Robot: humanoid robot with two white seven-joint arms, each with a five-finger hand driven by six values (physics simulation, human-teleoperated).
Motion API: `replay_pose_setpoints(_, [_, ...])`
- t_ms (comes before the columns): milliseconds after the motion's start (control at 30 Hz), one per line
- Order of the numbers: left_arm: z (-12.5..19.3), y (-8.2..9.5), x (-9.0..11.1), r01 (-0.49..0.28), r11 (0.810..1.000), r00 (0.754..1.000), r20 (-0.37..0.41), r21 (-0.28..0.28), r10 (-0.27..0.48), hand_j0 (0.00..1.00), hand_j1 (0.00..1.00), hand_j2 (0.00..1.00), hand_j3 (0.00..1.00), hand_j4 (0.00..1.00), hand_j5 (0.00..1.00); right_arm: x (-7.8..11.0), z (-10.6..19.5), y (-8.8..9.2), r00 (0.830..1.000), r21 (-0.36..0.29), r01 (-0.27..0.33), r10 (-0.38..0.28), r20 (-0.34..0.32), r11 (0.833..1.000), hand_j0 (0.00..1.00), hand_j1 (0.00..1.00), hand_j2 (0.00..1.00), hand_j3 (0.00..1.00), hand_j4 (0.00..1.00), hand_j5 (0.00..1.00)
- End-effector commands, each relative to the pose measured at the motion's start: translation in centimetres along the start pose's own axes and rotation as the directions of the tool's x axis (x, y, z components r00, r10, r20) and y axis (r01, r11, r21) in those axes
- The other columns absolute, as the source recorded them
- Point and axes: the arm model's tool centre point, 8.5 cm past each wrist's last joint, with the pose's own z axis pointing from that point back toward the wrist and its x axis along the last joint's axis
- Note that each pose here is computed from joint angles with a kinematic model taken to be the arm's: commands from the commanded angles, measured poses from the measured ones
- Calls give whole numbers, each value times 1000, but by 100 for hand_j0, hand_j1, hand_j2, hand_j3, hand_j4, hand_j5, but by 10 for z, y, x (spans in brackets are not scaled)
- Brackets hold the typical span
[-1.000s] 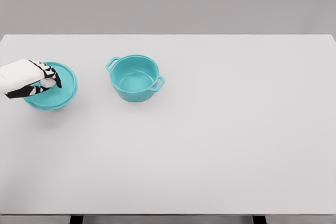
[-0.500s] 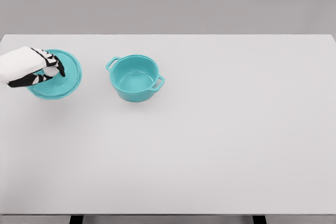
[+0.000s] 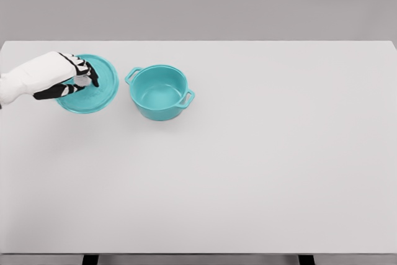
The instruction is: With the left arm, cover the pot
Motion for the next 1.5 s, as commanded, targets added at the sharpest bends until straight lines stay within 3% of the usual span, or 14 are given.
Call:
replay_pose_setpoints(0, [-5, -1, 3, -12, 1000, 1000, 10, 12, 12, 50, 50, 50, 50, 50, 50, 0, 0, 0, 1000, 0, 0, 0, 1, 1000, 100, 100, 100, 100, 100, 100])
replay_pose_setpoints(300, [-28, 1, 15, -31, 998, 998, 56, 57, 28, 49, 49, 49, 49, 49, 49, 0, 0, 0, 1000, 0, 0, 0, 1, 1000, 100, 100, 100, 100, 100, 100])
replay_pose_setpoints(733, [-68, -3, 39, -40, 998, 989, 143, 52, 32, 49, 49, 49, 49, 49, 49, 0, 0, 0, 1000, 0, 0, 0, 1, 1000, 100, 100, 100, 100, 100, 100])
replay_pose_setpoints(1167, [-101, -2, 42, -2, 998, 991, 137, 57, -6, 49, 49, 49, 49, 49, 49, 0, 0, 0, 1000, 0, 0, 0, 1, 1000, 100, 100, 100, 100, 100, 100])
replay_pose_setpoints(1267, [-114, -4, 41, 12, 1000, 991, 134, 29, -16, 49, 49, 49, 49, 49, 49, 0, 0, 0, 1000, 0, 0, 0, -1, 1000, 100, 100, 100, 100, 100, 100])
replay_pose_setpoints(1467, [-132, -11, 51, -16, 999, 987, 159, 31, 10, 49, 49, 49, 49, 49, 49, 0, 0, 0, 1000, 0, 0, 0, 1, 1000, 100, 100, 100, 100, 100, 100])
